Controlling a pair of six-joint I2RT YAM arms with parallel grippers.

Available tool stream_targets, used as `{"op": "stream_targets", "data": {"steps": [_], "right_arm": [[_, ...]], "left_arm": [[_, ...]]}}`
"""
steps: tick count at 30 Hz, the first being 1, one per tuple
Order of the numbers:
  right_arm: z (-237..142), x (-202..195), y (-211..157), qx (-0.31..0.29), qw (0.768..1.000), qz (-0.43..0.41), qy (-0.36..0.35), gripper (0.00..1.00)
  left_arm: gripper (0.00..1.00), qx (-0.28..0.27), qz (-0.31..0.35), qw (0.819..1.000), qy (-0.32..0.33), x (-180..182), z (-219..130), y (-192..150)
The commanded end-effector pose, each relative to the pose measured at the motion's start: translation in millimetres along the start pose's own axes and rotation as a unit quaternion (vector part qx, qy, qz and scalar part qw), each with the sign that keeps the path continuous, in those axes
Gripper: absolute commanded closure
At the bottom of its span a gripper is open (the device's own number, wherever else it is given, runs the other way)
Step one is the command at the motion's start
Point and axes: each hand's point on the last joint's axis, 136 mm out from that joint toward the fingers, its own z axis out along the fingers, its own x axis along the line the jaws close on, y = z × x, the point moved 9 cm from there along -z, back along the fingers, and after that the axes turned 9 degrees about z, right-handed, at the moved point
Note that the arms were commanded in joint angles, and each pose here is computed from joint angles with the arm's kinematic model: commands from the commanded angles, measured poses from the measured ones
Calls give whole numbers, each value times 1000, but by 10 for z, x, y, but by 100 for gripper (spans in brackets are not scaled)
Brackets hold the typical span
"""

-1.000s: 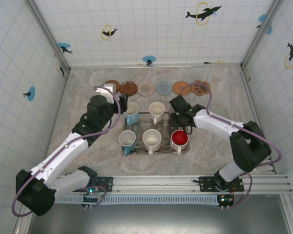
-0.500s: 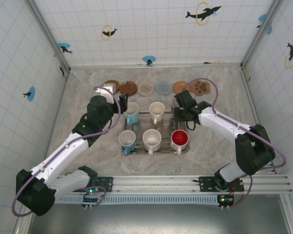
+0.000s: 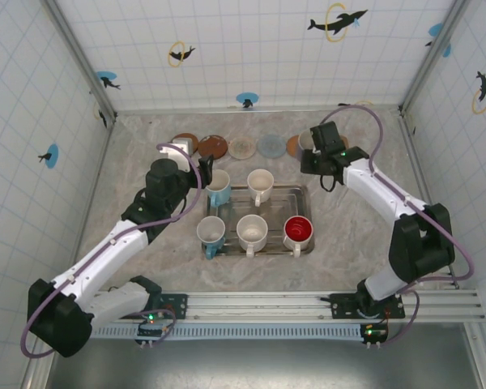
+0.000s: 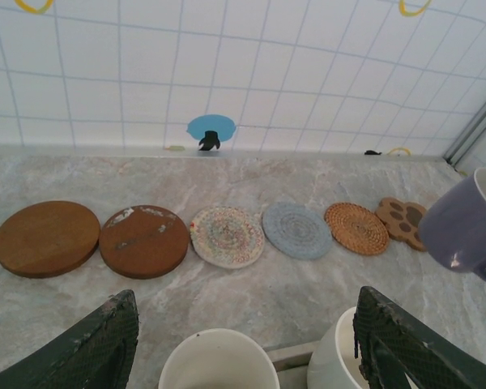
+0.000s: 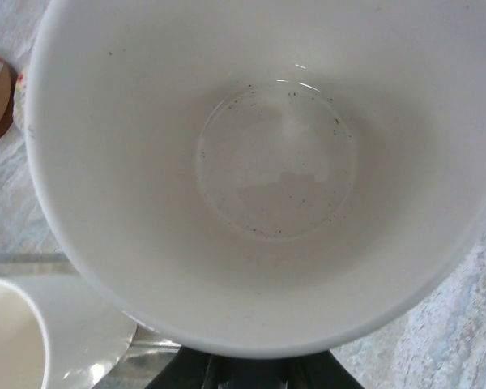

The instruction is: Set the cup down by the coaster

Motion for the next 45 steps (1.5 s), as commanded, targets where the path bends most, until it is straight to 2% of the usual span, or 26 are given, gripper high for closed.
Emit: {"op": "stream_targets", "data": {"steps": [1, 13, 25, 33, 45], "right_arm": [[-69, 20, 331, -44, 999, 10, 19, 100], [183, -355, 761, -75, 995, 56, -30, 100], [692, -547, 1140, -52, 995, 50, -73, 100], [896, -676, 1158, -33, 995, 50, -80, 100], [1028, -774, 1149, -37, 993, 54, -96, 100]], "left_arm": [[30, -8, 2, 1000, -4, -16, 24, 2], [30, -7, 4, 1000, -20, -54, 144, -43], [31, -7, 5, 1000, -13, -45, 171, -58], [31, -5, 5, 1000, -7, -36, 170, -53], [31, 1, 2, 1000, -7, -39, 207, -64]]}}
